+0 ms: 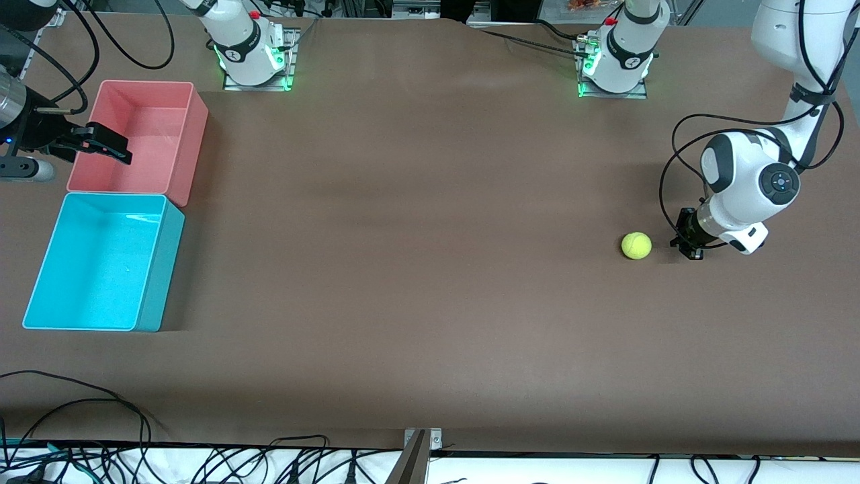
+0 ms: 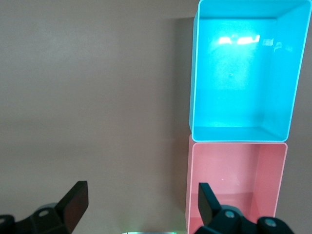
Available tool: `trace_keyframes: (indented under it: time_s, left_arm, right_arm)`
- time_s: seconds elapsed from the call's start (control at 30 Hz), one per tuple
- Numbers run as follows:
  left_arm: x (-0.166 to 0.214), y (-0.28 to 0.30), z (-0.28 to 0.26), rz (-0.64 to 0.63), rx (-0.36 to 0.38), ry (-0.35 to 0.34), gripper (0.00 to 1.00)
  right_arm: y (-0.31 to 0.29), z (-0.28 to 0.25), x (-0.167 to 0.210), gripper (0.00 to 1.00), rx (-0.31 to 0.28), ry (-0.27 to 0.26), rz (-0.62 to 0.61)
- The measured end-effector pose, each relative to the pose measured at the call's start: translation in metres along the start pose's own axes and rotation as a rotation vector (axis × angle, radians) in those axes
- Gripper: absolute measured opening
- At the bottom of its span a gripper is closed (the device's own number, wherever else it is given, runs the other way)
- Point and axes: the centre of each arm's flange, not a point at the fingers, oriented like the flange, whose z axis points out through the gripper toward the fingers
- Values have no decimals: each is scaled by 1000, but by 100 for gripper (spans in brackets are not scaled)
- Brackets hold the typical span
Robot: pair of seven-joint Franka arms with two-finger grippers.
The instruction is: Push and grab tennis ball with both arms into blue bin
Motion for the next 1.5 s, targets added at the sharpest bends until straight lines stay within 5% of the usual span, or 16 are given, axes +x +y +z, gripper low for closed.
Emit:
trace_keyframes:
  time_s: [0.5,1.0,1.5]
  left_arm:
    - [-24,2,6,-3,-1,-1,1]
    - [-164,-16,12,-70,25,5,1]
    - [-121,7,-38,-28,42,13,1]
  right_arm:
    - [0,0,0,100,0,-2,0]
    - [0,1,0,100,0,-4,0]
    - [0,1,0,100,0,-5,0]
